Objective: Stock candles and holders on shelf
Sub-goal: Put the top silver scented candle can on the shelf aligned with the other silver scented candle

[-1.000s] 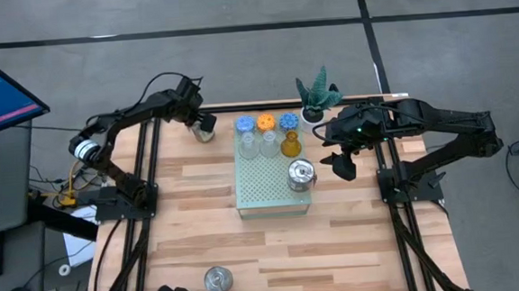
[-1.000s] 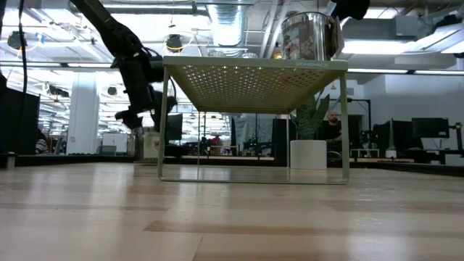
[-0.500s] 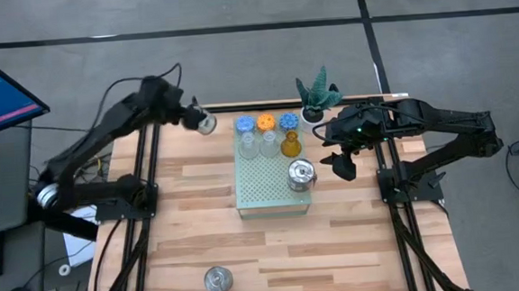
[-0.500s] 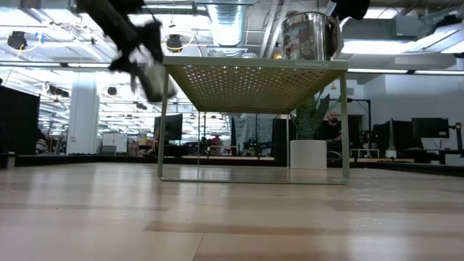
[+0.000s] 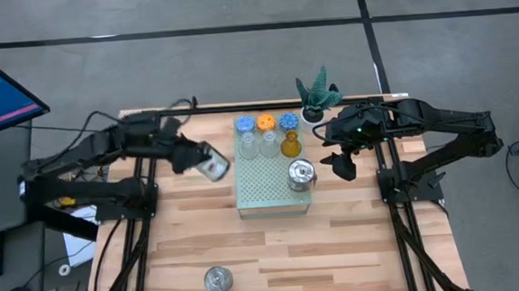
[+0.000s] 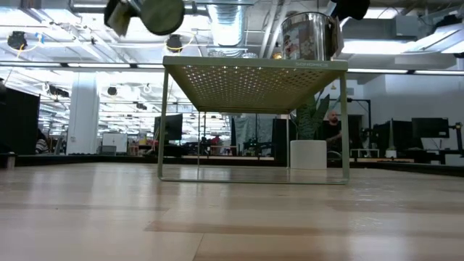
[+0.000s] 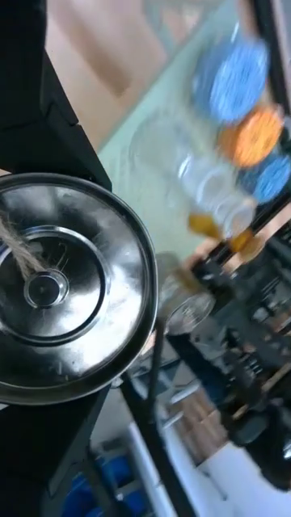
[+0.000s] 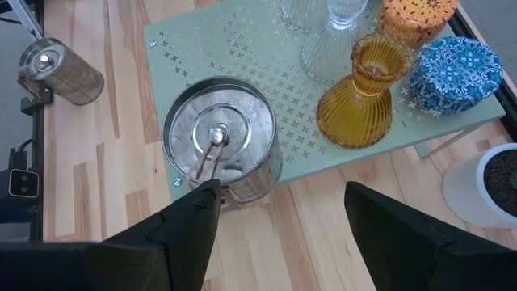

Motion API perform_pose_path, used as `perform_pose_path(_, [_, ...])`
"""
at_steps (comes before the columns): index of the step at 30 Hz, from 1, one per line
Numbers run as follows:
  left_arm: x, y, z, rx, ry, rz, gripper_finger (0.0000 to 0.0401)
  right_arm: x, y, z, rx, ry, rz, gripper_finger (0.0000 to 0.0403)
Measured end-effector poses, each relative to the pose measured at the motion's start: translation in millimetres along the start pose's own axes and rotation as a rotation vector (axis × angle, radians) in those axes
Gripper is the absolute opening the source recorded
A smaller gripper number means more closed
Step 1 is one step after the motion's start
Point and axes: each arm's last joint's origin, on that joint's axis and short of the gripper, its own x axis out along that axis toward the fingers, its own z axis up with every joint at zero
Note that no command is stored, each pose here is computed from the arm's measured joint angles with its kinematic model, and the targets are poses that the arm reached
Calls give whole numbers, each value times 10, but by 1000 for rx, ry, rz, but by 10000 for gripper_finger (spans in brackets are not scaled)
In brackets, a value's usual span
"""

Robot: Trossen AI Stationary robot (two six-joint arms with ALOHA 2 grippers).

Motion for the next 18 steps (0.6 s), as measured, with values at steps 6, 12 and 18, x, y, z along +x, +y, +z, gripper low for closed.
perform_pose_path(6, [359, -344, 10, 84, 70, -7, 357, -2, 0, 0, 0, -1, 0, 256])
perform_pose_path(12, [761, -580, 139, 177, 105, 25, 358, -2, 0, 0, 0, -1, 0, 256])
perform_pose_path(18, [1179, -615, 154, 238, 150, 102, 358, -2, 0, 0, 0, -1, 0, 256])
